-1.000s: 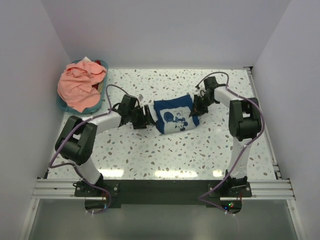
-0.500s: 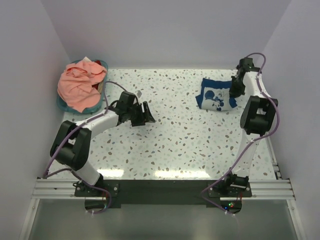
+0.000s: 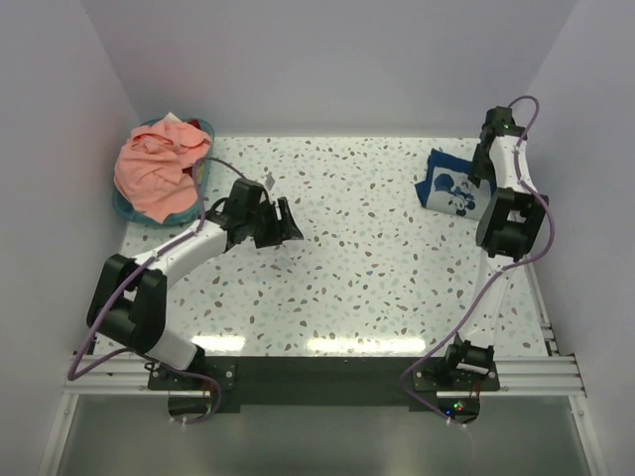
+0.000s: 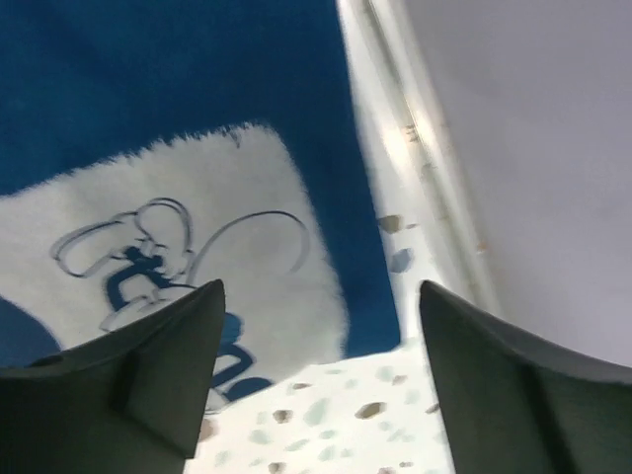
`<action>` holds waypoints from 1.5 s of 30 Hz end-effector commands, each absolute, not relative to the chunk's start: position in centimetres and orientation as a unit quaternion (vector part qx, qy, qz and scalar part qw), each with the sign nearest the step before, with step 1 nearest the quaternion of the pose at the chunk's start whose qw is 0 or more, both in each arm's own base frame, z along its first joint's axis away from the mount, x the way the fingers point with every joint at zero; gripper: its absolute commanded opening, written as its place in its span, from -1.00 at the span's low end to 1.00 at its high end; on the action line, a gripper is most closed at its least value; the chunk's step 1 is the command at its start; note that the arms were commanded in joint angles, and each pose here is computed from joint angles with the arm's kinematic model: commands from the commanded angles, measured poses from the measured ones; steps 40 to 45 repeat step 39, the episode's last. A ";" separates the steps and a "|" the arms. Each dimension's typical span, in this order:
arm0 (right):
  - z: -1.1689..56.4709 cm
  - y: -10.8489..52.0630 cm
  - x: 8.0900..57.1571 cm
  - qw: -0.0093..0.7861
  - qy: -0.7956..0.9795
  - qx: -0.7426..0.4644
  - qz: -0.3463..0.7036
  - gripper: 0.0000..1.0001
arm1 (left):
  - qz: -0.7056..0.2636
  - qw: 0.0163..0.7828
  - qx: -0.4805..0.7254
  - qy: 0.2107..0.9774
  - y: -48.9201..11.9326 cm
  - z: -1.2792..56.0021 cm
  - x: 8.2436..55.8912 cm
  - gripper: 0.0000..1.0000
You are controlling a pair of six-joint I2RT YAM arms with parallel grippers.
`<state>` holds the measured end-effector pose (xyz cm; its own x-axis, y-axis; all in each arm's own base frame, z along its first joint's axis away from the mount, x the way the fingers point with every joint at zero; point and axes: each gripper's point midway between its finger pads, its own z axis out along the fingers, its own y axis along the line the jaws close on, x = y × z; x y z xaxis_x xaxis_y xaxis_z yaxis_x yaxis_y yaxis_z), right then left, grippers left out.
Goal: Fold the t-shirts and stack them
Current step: Neatly place the folded tshirt to the corner, then reset both grippers
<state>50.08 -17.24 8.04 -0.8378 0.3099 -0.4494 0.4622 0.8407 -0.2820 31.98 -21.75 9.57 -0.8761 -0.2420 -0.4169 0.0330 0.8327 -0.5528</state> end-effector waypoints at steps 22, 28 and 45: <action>22.4 0.9 37.9 0.466 0.870 0.155 0.049 0.97 | -0.182 0.473 -0.111 0.855 -13.5 19.1 31.6 0.52; 18.5 7.7 32.3 0.433 0.885 0.105 0.132 0.98 | -0.158 0.483 -0.137 0.850 -11.5 19.2 30.2 0.53; 16.9 7.9 28.0 0.409 0.904 0.057 0.110 0.98 | -0.136 0.502 -0.172 0.837 -9.4 19.3 28.8 0.55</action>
